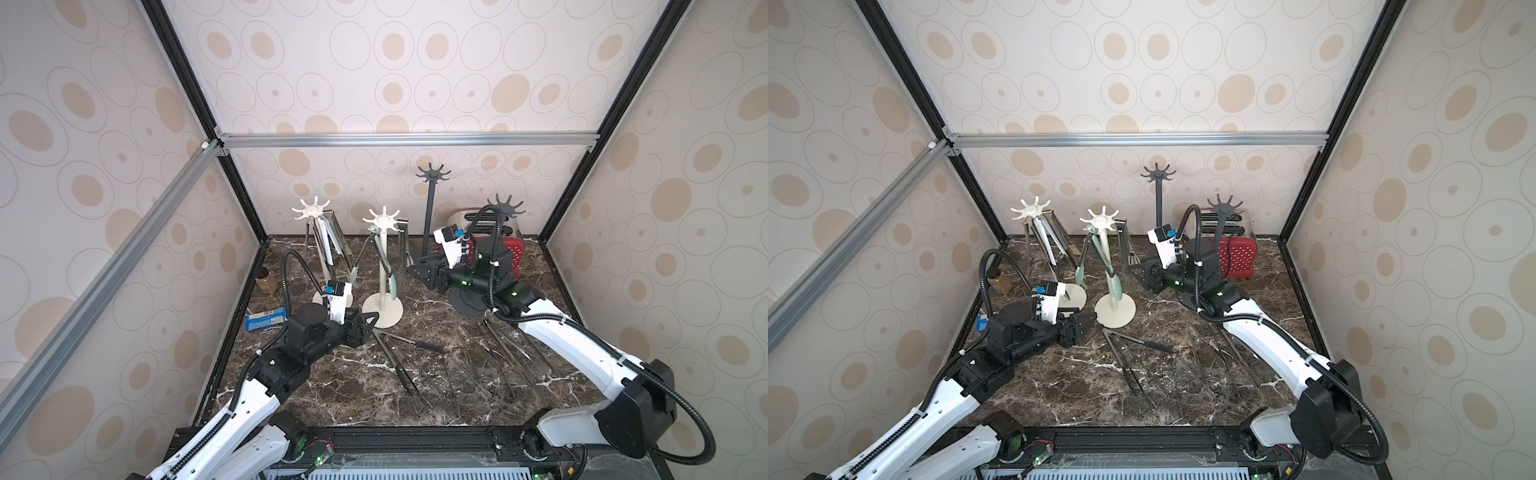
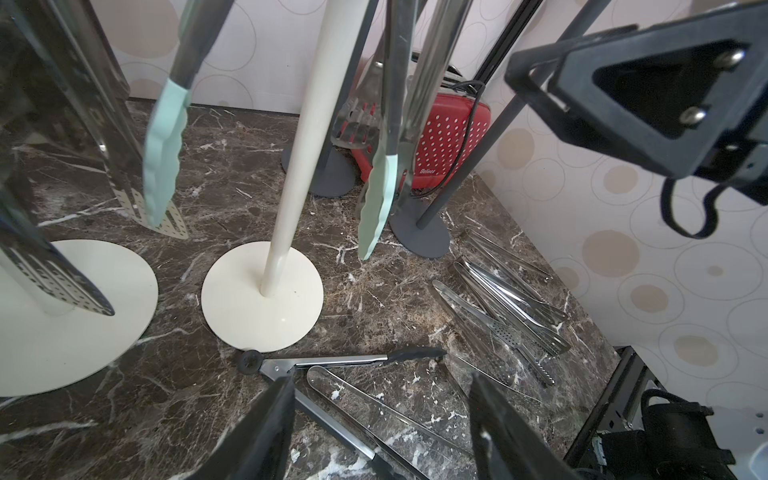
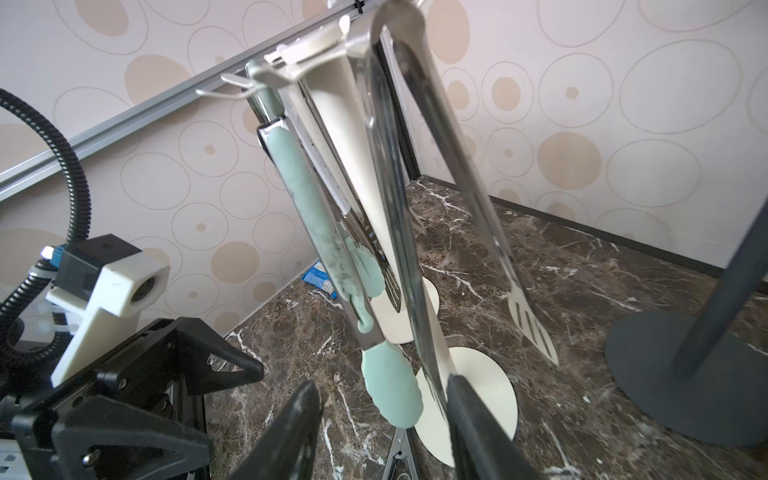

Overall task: Hang food tongs on kitchen utensil racks
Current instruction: Pick up the food tongs from the center of the board.

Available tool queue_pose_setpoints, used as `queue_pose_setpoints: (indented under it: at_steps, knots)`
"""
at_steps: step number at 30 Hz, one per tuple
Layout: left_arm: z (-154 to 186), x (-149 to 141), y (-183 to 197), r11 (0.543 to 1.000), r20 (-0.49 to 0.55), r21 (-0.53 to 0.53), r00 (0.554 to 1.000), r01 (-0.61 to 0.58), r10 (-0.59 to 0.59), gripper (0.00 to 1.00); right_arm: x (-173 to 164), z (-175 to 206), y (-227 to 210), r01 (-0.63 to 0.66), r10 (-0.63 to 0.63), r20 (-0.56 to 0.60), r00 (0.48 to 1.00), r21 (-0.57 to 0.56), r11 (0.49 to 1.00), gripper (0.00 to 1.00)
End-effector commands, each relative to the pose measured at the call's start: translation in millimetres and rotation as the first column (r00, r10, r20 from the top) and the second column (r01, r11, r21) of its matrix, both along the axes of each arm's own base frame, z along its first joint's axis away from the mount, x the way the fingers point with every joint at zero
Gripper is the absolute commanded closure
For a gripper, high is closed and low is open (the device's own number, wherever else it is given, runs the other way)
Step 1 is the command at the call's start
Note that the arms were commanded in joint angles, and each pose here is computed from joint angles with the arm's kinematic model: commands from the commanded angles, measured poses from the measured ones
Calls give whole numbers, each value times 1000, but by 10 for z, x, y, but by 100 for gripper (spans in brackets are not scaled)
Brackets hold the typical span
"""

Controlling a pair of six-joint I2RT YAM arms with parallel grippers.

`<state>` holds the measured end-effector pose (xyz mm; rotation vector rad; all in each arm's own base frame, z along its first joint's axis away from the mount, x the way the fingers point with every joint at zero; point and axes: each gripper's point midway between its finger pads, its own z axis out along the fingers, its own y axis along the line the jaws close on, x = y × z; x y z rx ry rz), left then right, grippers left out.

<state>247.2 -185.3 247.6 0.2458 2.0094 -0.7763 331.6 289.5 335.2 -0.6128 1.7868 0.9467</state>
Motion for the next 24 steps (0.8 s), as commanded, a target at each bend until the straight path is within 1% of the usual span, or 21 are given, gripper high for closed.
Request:
queue_pose_setpoints:
  at_steps: [1, 5, 10, 12, 15, 17, 20, 24]
  knots:
    - [69, 10, 13, 1000, -17, -16, 1000, -17, 16, 34, -66, -56, -144, 63, -63, -5, 998, -55, 997, 48]
    - [-60, 8, 63, 998, -103, 17, 993, -58, 59, 36, -117, -44, -291, 119, -120, -6, 993, -81, 990, 48]
    - [-305, -34, 94, 988, -215, 102, 967, -118, 138, 39, -165, -64, -433, 172, -173, -7, 985, -103, 980, 48]
    - [-411, -52, 71, 981, -257, 129, 951, -143, 173, 41, -184, -108, -476, 185, -187, -10, 982, -116, 976, 48]
    - [-600, -77, 23, 973, -333, 134, 916, -188, 223, 46, -205, -164, -532, 202, -206, -13, 978, -134, 970, 49]
    - [-711, -102, -6, 962, -358, 158, 895, -224, 267, 48, -225, -198, -569, 212, -217, -13, 976, -145, 966, 49]
    - [-865, -130, -84, 943, -373, 203, 869, -264, 324, 48, -264, -255, -625, 223, -227, -9, 974, -158, 962, 49]
    - [-1015, -120, -299, 928, -371, 237, 856, -286, 359, 49, -328, -317, -695, 235, -238, 0, 971, -174, 956, 49]
